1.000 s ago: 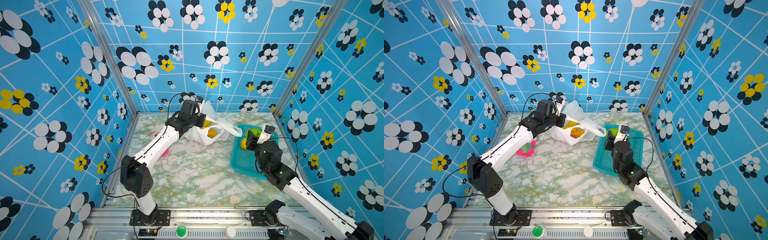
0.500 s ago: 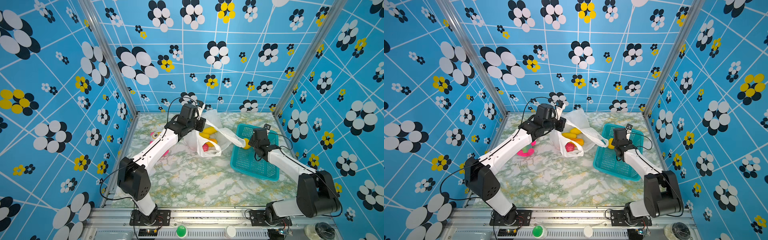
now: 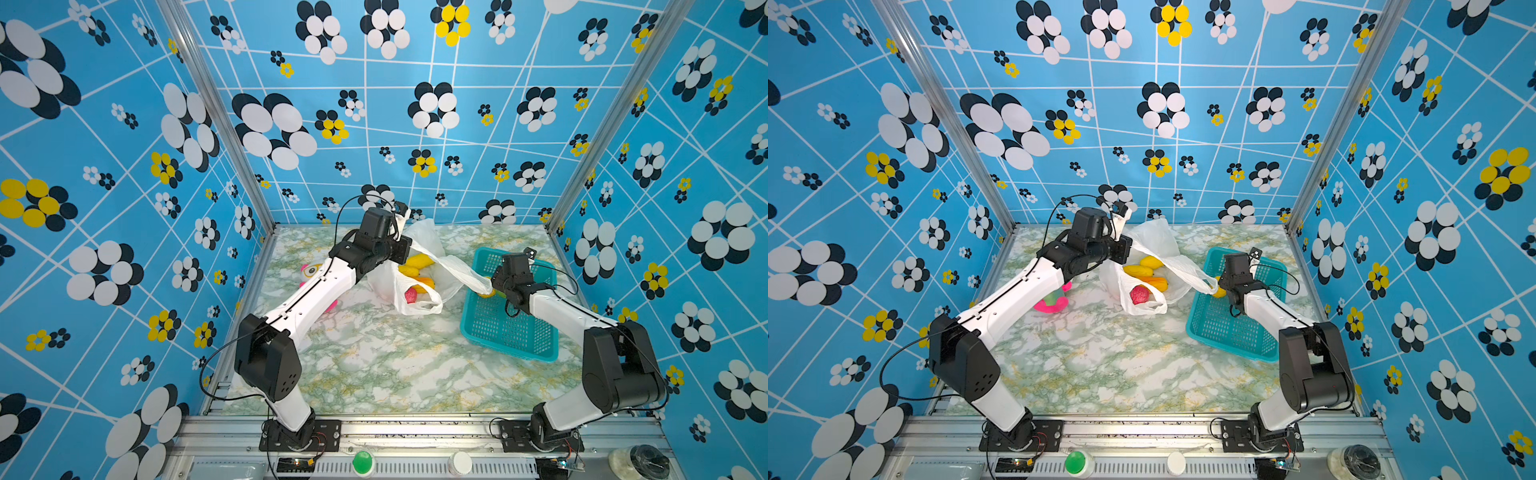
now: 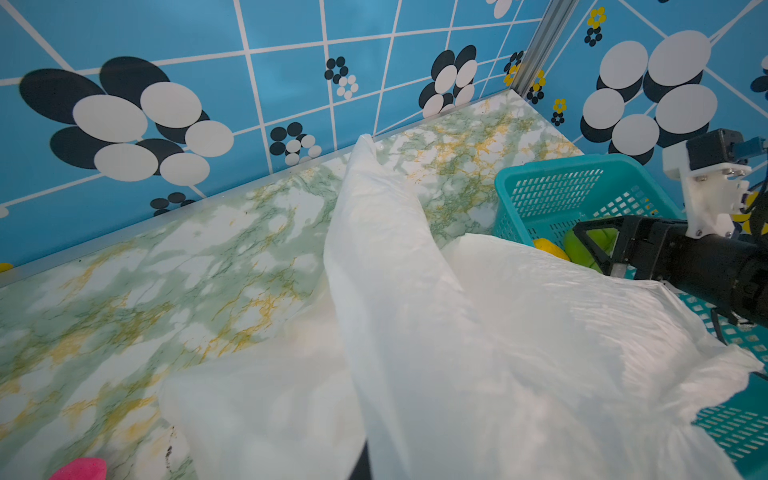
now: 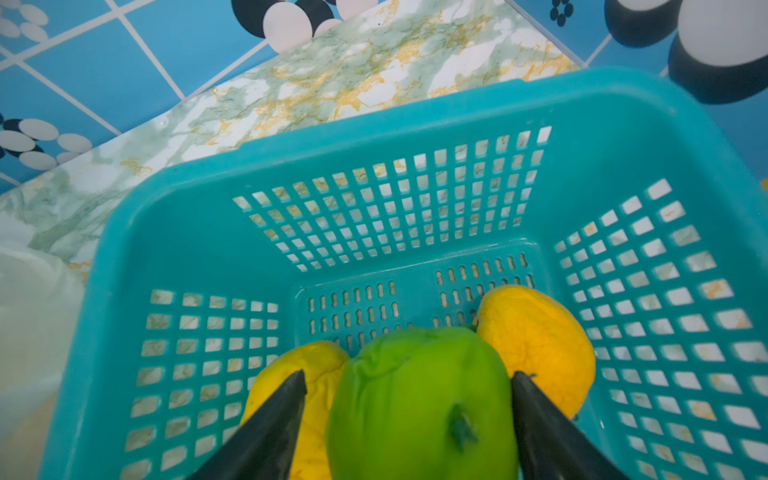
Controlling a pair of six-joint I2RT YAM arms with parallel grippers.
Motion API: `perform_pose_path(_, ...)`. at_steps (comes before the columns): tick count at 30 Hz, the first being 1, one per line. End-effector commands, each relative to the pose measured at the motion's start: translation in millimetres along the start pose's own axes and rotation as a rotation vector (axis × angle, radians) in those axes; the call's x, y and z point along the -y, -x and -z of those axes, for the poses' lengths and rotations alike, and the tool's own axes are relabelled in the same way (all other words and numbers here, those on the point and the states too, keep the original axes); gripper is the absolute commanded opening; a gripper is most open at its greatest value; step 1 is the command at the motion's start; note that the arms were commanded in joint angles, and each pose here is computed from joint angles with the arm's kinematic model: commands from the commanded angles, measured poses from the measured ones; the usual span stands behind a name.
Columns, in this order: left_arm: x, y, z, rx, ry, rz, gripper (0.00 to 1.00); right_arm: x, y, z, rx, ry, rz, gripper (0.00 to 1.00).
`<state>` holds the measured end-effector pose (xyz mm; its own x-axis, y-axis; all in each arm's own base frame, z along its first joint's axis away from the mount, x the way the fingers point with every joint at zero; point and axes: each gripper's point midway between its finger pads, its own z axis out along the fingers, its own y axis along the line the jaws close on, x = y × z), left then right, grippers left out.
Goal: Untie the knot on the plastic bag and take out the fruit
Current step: 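Lower the green fruit into the basket and open the right gripper, then move the open right gripper back into the bag mouth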
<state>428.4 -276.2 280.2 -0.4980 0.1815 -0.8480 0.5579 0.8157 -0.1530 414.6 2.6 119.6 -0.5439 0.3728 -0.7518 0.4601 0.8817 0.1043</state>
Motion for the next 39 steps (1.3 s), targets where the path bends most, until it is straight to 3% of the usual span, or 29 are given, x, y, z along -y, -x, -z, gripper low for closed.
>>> perform_pose_path(1,6,3,8,0.013,-0.022,-0.007,0.0,4,12,21,0.035,0.033,-0.025,0.87)
perform_pose_path(6,7,4,9,0.016,-0.028,-0.005,0.0,-3,23,63,0.114,0.182,-0.066,0.81)
perform_pose_path(10,7,3,7,0.012,-0.031,-0.003,0.0,-12,36,117,0.229,0.314,-0.046,0.7)
perform_pose_path(17,7,3,4,0.008,-0.033,0.0,0.0,-89,20,249,0.439,0.84,0.183,0.51)
perform_pose_path(22,7,2,3,0.004,-0.035,0.005,0.0,-139,-16,293,0.442,1.068,0.346,0.43)
perform_pose_path(25,8,1,3,0.001,-0.039,0.006,0.0,-162,-33,286,0.399,1.08,0.408,0.39)
perform_pose_path(29,9,2,5,0.008,-0.043,0.007,0.0,-185,-44,253,0.332,0.992,0.435,0.34)
perform_pose_path(35,10,2,7,0.01,-0.047,0.006,0.0,-206,-50,193,0.268,0.766,0.436,0.26)
perform_pose_path(39,11,3,7,0.01,-0.047,0.003,0.0,-213,-55,176,0.252,0.711,0.444,0.3)
